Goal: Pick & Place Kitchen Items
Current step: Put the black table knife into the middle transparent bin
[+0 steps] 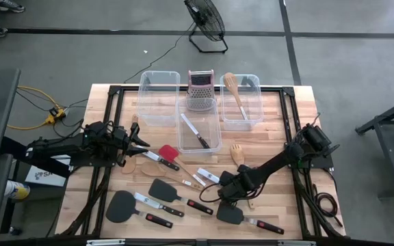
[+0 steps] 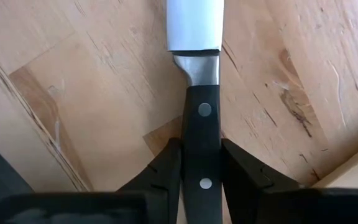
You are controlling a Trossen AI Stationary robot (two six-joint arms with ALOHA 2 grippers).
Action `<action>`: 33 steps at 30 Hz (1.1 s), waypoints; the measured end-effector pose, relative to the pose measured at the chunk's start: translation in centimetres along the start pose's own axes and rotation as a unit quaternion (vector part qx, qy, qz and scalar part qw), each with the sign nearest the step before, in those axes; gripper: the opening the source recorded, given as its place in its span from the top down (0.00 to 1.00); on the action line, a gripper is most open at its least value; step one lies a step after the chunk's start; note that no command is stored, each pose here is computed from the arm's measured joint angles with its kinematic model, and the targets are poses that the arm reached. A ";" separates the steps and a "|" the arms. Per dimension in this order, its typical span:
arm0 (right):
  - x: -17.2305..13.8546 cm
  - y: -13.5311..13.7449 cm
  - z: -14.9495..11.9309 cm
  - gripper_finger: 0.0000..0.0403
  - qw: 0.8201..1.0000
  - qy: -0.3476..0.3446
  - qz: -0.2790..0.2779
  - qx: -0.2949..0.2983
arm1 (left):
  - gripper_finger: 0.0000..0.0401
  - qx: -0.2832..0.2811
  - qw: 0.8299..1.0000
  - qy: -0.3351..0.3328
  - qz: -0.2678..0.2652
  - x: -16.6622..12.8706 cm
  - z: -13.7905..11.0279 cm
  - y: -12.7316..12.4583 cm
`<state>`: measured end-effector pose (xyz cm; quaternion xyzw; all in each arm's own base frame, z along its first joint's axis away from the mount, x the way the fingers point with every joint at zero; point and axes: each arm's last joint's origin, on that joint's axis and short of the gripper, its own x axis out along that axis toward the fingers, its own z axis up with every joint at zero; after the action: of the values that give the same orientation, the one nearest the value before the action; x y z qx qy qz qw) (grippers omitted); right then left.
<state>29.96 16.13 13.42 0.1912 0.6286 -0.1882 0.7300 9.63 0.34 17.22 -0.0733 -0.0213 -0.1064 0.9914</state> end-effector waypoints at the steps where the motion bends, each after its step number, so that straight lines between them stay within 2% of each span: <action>1: -0.1 0.0 0.0 0.80 1.000 -0.001 0.001 0.000 | 0.78 0.000 1.000 0.000 0.000 0.0 0.0 0.0; 18: -2.3 -0.2 -0.1 0.80 0.999 -0.030 0.016 -0.025 | 0.78 0.000 1.000 0.000 0.000 0.0 0.0 0.0; 26: -4.7 -0.6 0.1 0.80 0.997 -0.061 0.040 -0.037 | 0.78 0.000 1.000 0.000 0.000 0.0 0.0 0.0; 33: -7.2 -0.6 0.0 0.80 0.989 -0.107 0.074 -0.072 | 0.78 0.000 1.000 0.000 0.000 0.0 0.0 0.0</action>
<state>28.60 15.84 20.53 0.1630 0.5432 -0.1073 0.8166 9.63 0.34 17.23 -0.0734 -0.0215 -0.1062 0.9914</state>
